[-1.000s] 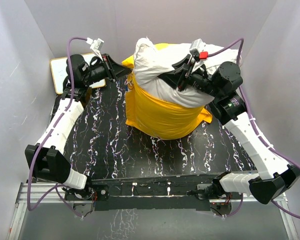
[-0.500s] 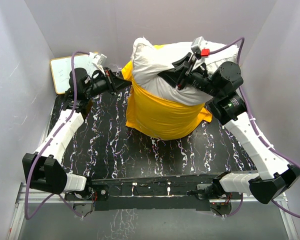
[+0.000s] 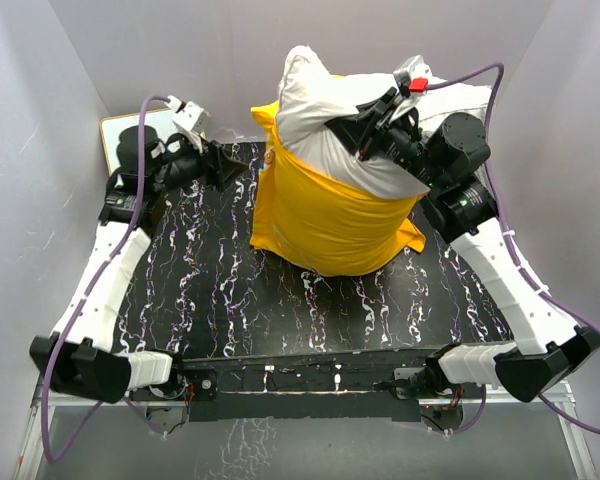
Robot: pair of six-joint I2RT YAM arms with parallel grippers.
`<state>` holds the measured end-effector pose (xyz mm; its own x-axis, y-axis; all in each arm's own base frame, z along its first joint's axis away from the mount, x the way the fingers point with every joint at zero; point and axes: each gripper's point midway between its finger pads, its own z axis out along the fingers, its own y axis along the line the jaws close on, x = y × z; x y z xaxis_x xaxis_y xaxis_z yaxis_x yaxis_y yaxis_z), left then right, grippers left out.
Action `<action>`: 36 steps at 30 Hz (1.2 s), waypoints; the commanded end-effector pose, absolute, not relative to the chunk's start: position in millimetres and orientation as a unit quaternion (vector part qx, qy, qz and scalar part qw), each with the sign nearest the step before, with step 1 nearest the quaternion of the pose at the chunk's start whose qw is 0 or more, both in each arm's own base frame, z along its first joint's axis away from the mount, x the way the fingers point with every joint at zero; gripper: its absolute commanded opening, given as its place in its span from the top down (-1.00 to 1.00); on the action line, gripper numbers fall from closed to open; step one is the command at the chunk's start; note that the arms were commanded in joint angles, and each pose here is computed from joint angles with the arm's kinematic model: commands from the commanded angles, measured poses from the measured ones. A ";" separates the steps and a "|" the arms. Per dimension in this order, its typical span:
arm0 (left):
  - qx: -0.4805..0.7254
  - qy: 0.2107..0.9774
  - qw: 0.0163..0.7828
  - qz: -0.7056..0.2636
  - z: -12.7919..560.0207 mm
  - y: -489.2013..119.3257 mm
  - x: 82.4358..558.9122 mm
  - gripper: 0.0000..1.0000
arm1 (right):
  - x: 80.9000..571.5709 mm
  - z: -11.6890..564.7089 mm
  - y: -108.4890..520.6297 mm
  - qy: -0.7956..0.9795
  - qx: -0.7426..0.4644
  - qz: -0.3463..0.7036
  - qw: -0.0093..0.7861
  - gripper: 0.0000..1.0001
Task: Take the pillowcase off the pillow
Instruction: Remove the pillow from the pillowcase.
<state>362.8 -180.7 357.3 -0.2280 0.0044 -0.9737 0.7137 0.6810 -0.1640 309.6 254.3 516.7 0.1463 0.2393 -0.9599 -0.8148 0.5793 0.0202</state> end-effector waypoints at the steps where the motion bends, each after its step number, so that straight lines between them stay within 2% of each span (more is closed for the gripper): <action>1: 0.411 0.591 0.630 -0.292 426.2 -184.2 283.0 -0.13 | 312.8 591.7 231.4 0.476 -0.204 0.355 0.778 0.84; 7: 0.558 0.456 0.646 -0.252 437.6 -218.8 245.8 -0.25 | 322.9 586.9 263.3 0.487 -0.219 0.392 0.749 0.84; 9: 0.599 0.421 0.647 -0.213 434.2 -231.8 247.7 -0.33 | 321.3 586.4 274.4 0.487 -0.226 0.396 0.745 0.84; 13: 0.645 0.349 0.661 -0.160 432.8 -246.6 256.3 -0.67 | 315.5 586.7 288.3 0.489 -0.237 0.394 0.741 0.84; 17: 0.674 0.315 0.656 -0.128 421.5 -254.5 268.8 -0.72 | 305.7 584.5 304.8 0.494 -0.255 0.386 0.736 0.84; 23: 0.693 0.333 0.630 -0.107 381.6 -255.2 286.9 -0.60 | 296.0 586.5 312.6 0.484 -0.259 0.400 0.734 0.84; 29: 0.723 0.362 0.577 -0.121 322.1 -253.4 279.1 -0.23 | 312.9 603.2 286.6 0.492 -0.202 0.344 0.774 0.84; 36: 0.741 0.412 0.508 -0.149 263.4 -255.8 264.9 0.11 | 332.3 624.1 248.3 0.497 -0.132 0.286 0.809 0.84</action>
